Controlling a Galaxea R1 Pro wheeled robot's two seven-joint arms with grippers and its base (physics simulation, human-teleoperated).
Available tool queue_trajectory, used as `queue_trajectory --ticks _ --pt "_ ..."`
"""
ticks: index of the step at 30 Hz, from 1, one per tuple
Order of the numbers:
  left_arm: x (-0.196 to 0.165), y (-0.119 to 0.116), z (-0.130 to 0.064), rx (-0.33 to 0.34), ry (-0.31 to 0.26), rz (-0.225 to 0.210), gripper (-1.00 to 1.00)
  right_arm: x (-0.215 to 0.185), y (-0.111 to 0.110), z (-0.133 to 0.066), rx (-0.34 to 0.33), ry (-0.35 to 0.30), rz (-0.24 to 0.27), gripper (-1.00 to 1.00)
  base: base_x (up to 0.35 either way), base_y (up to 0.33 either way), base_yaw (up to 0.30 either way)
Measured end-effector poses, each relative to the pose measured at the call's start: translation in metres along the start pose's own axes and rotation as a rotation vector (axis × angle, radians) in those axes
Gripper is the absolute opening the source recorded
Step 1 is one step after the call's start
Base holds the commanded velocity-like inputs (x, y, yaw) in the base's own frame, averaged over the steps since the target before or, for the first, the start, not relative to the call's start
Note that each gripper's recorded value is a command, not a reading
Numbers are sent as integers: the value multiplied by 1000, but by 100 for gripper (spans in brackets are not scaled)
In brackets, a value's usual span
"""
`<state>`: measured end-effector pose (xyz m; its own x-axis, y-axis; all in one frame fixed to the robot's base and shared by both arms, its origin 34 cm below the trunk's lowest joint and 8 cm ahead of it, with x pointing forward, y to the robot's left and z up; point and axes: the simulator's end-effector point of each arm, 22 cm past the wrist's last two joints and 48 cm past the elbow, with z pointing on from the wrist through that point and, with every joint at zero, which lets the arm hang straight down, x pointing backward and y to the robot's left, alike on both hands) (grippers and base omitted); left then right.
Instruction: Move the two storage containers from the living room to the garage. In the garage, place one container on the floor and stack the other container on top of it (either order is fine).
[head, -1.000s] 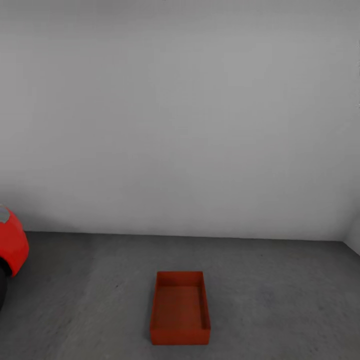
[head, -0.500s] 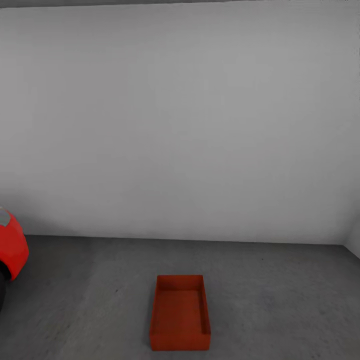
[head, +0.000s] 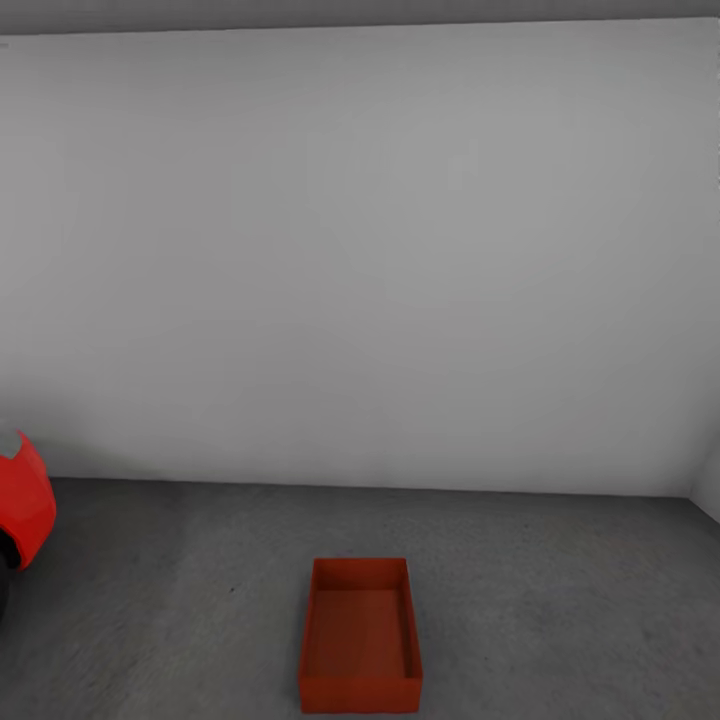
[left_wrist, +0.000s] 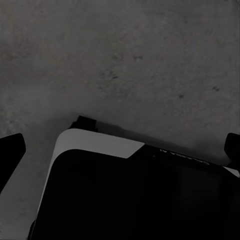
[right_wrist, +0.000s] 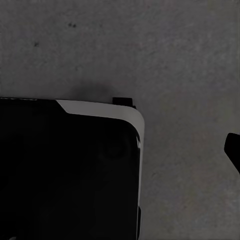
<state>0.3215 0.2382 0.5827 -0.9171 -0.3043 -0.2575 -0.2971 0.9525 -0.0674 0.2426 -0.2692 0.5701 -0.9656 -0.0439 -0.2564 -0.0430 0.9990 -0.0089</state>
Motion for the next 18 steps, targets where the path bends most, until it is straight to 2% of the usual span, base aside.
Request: queue_trajectory --ticks 11,18 --pt "-11 12 -1 -13 -22 -3 100 -6 -5 0 7 -16 6 100 0 0 0" --pt "-22 31 -2 -37 -41 -4 100 -11 -10 -1 21 -29 60 100 0 0 0"
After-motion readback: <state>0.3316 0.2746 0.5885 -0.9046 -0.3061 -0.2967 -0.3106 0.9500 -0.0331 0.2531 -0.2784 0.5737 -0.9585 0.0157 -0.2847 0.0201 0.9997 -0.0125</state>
